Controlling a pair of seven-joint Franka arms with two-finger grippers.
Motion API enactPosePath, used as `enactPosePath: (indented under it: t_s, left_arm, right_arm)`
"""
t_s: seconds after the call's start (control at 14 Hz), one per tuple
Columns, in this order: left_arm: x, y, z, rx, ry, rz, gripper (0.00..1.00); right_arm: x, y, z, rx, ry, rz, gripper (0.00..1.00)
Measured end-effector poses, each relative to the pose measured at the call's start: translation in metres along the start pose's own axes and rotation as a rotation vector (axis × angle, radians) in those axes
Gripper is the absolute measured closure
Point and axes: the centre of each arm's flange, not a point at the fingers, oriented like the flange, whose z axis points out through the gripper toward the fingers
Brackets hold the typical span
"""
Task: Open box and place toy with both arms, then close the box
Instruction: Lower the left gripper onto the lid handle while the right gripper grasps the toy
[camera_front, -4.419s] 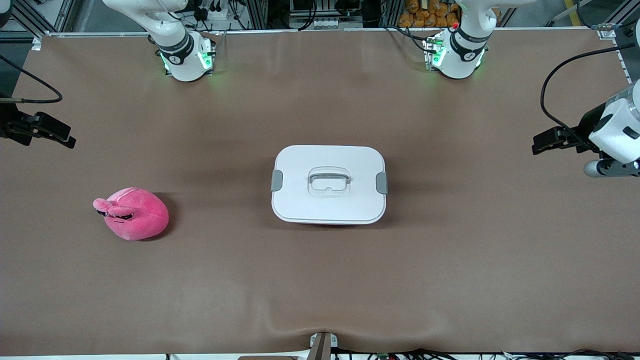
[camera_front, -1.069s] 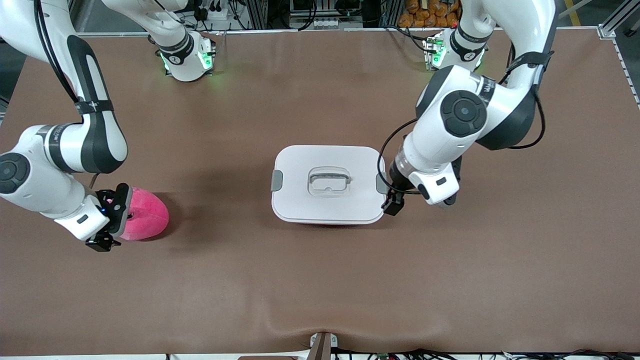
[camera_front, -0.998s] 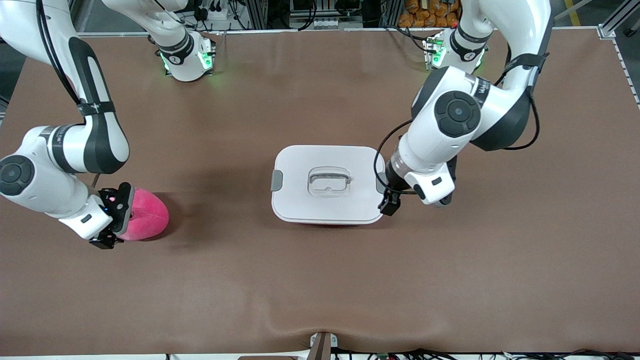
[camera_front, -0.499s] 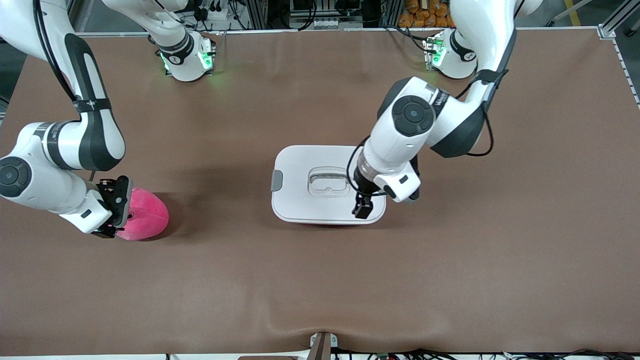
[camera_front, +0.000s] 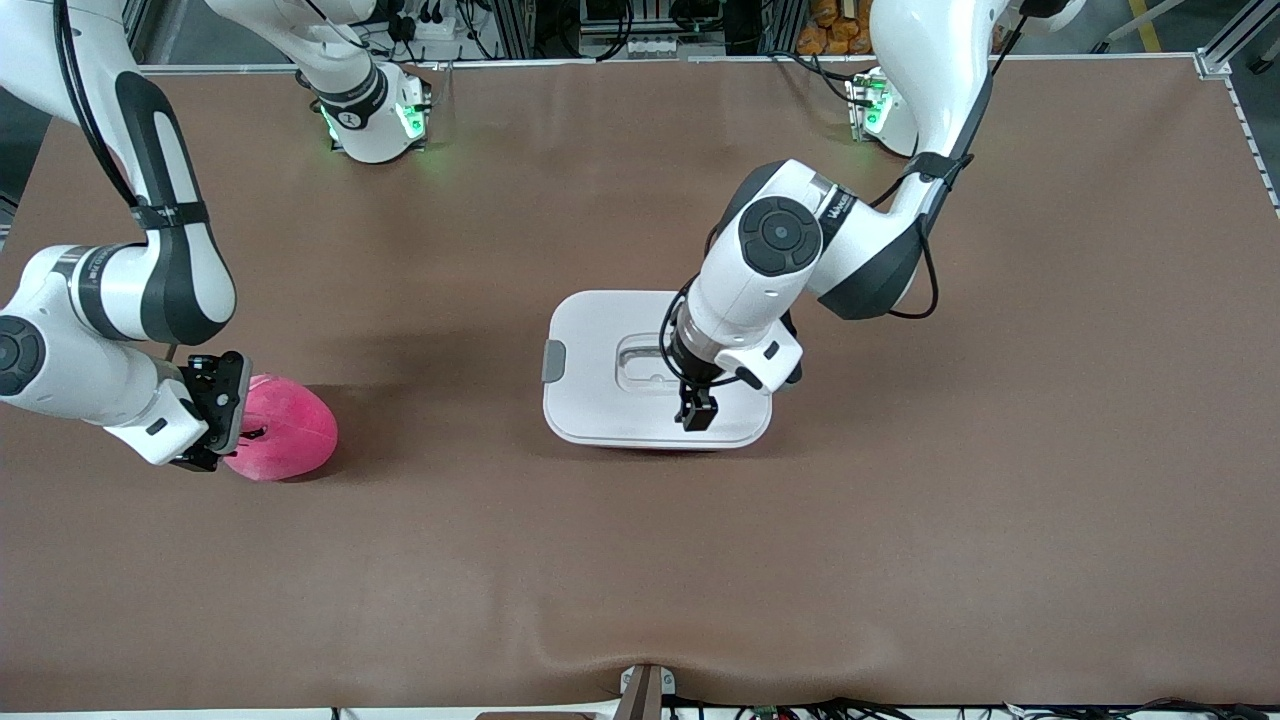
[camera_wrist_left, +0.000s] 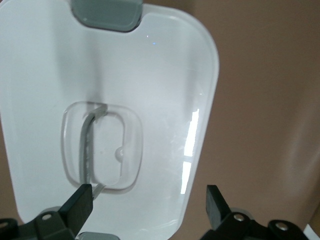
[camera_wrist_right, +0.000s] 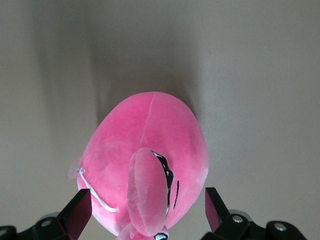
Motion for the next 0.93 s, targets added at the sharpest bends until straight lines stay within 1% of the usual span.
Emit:
enactPosePath:
  t_s: [0.21, 0.29, 0.36, 0.43, 0.5, 0.57, 0.71, 0.78, 0.86, 0.93]
  left_arm:
    - [-0.017, -0.021, 0.025, 0.032, 0.021, 0.022, 0.0]
    - [-0.021, -0.026, 0.031, 0.035, 0.029, 0.034, 0.0]
    - [-0.022, -0.029, 0.034, 0.032, 0.041, 0.047, 0.0]
    - [-0.022, -0.031, 0.035, 0.034, 0.057, 0.055, 0.0]
    - [-0.02, -0.033, 0.037, 0.046, 0.078, 0.06, 0.0]
    - [-0.018, -0.035, 0.039, 0.061, 0.104, 0.066, 0.0]
    - [-0.016, -0.044, 0.05, 0.07, 0.161, 0.098, 0.0]
    - [-0.018, -0.049, 0.054, 0.072, 0.172, 0.11, 0.0]
    - [-0.021, -0.053, 0.055, 0.072, 0.174, 0.117, 0.0]
    - [-0.023, -0.055, 0.055, 0.072, 0.174, 0.122, 0.0]
  right_arm:
    - [0.001, -0.001, 0.006, 0.0, 0.0, -0.001, 0.0]
    - [0.001, -0.002, 0.008, -0.003, 0.001, -0.002, 0.07]
    - [0.001, -0.002, 0.009, -0.005, 0.001, -0.002, 0.19]
    - [0.002, -0.002, 0.01, -0.006, 0.001, -0.003, 0.29]
    - [0.002, -0.002, 0.011, -0.009, 0.001, -0.003, 0.41]
    - [0.002, -0.002, 0.011, -0.01, 0.001, -0.003, 0.51]
    - [0.002, -0.002, 0.012, -0.011, 0.001, -0.004, 0.76]
    - [0.002, -0.002, 0.011, -0.013, 0.001, -0.005, 0.84]
    - [0.003, -0.001, 0.011, -0.016, 0.001, -0.005, 0.86]
    - [0.003, -0.001, 0.011, -0.019, 0.001, -0.005, 0.86]
